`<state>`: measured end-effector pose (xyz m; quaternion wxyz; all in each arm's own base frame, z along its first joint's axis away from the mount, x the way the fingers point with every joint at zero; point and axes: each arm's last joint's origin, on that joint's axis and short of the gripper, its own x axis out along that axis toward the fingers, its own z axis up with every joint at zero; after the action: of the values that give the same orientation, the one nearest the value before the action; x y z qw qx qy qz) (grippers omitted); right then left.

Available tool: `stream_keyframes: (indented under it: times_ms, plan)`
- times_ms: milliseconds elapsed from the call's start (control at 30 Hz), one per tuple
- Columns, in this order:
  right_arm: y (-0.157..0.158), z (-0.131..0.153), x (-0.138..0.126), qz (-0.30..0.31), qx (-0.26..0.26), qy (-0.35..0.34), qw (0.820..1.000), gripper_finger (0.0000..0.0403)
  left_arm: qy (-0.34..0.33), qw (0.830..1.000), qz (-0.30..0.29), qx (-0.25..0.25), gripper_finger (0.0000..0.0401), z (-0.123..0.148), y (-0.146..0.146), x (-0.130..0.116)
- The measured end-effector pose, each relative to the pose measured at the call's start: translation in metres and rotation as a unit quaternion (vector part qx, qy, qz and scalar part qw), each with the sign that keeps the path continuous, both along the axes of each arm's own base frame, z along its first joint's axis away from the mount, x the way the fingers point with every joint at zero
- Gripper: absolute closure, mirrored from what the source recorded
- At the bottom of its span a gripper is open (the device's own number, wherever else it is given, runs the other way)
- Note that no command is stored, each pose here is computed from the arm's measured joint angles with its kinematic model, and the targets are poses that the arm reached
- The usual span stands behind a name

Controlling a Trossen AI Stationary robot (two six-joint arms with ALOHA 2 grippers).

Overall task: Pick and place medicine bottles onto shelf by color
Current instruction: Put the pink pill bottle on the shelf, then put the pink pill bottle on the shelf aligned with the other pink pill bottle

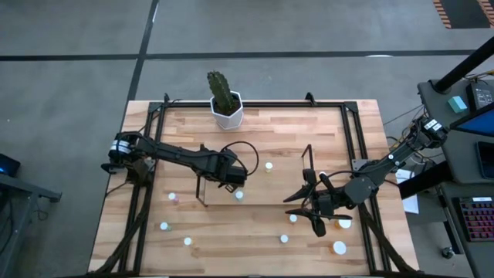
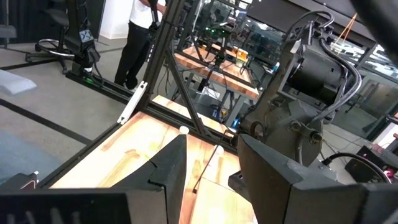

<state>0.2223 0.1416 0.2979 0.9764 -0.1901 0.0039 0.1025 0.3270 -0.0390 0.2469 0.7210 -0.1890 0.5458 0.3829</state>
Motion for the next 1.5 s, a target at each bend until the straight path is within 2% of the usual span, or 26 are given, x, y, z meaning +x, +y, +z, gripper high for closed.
stream_keyframes:
  times_ms: [367, 733, 967, 1100, 1300, 1400, 1500]
  plan:
    - [0.000, 0.000, 0.000, 0.000, 0.001, 0.000, 1.000, 0.0268, 0.000, 1.000, 0.001, 0.000, 0.0200, 0.000, 0.000, 0.000]
    - [0.000, 0.000, 0.000, 0.000, 0.001, 0.001, 1.000, 0.0268, -0.004, 0.999, -0.028, -0.030, 0.0195, 0.023, -0.002, 0.003]
    - [0.000, 0.000, 0.000, 0.000, 0.001, 0.000, 1.000, 0.0268, -0.033, 0.989, -0.097, -0.107, 0.0196, 0.051, -0.014, 0.009]
    - [0.000, 0.000, 0.000, 0.000, -0.001, 0.000, 1.000, 0.0268, -0.062, 0.972, -0.145, -0.176, 0.0196, 0.073, -0.039, 0.009]
    - [0.000, 0.000, 0.000, 0.000, -0.003, -0.001, 1.000, 0.0268, -0.081, 0.936, -0.205, -0.273, 0.0196, 0.100, -0.101, -0.008]
    - [0.000, 0.000, 0.000, 0.000, -0.003, -0.001, 1.000, 0.0268, -0.059, 0.929, -0.222, -0.290, 0.0196, 0.102, -0.134, -0.027]
    - [0.000, 0.000, 0.000, 0.000, 0.003, 0.000, 1.000, 0.0268, -0.003, 0.925, -0.214, -0.315, 0.0196, 0.097, -0.158, -0.050]
